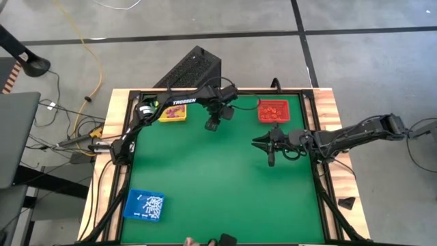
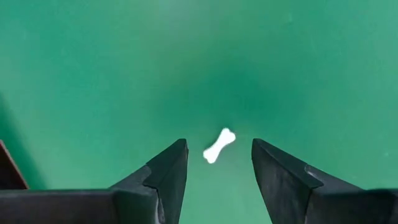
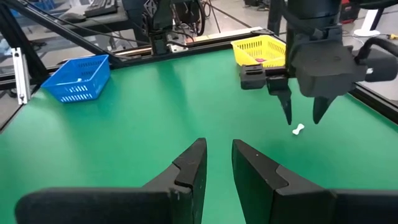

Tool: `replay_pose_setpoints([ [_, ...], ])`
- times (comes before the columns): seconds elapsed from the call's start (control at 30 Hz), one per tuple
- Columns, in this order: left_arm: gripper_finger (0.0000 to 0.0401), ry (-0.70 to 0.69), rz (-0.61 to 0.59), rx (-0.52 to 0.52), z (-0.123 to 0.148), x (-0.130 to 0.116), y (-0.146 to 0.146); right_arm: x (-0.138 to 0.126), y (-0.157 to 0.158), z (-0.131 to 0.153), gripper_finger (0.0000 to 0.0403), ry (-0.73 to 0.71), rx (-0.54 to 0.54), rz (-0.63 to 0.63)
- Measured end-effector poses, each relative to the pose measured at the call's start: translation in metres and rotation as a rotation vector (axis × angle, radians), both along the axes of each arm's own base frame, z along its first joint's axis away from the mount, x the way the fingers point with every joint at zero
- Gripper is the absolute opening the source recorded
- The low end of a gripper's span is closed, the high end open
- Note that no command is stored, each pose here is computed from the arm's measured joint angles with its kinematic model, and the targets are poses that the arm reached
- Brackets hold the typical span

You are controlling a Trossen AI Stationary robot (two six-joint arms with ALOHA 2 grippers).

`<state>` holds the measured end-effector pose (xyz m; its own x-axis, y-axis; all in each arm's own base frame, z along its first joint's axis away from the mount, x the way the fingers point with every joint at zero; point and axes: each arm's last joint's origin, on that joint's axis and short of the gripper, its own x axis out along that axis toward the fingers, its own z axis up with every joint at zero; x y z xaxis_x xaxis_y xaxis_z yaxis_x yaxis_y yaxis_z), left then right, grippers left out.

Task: Sort Halloween decoration
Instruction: Put the white bone toy into the blue bin

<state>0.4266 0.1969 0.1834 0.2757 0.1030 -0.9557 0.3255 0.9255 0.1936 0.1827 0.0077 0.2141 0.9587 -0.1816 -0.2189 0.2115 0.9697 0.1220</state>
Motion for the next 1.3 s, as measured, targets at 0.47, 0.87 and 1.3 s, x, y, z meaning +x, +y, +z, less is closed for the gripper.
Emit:
replay_pose_setpoints([
  [0.47, 0.0165, 0.085, -0.057, 0.110, -0.023, -0.006, -0.002, 0.000, 0.000, 0.000, 0.0109, 0.001, -0.001, 0.000],
  [0.87, 0.0155, 0.113, -0.026, 0.087, -0.024, -0.009, -0.003, 0.000, 0.000, 0.000, 0.0109, 0.000, 0.005, -0.001],
  [1.3, 0.0155, 0.108, -0.022, 0.085, -0.024, -0.009, -0.003, 0.000, 0.000, 0.000, 0.0109, -0.003, 0.015, -0.002],
])
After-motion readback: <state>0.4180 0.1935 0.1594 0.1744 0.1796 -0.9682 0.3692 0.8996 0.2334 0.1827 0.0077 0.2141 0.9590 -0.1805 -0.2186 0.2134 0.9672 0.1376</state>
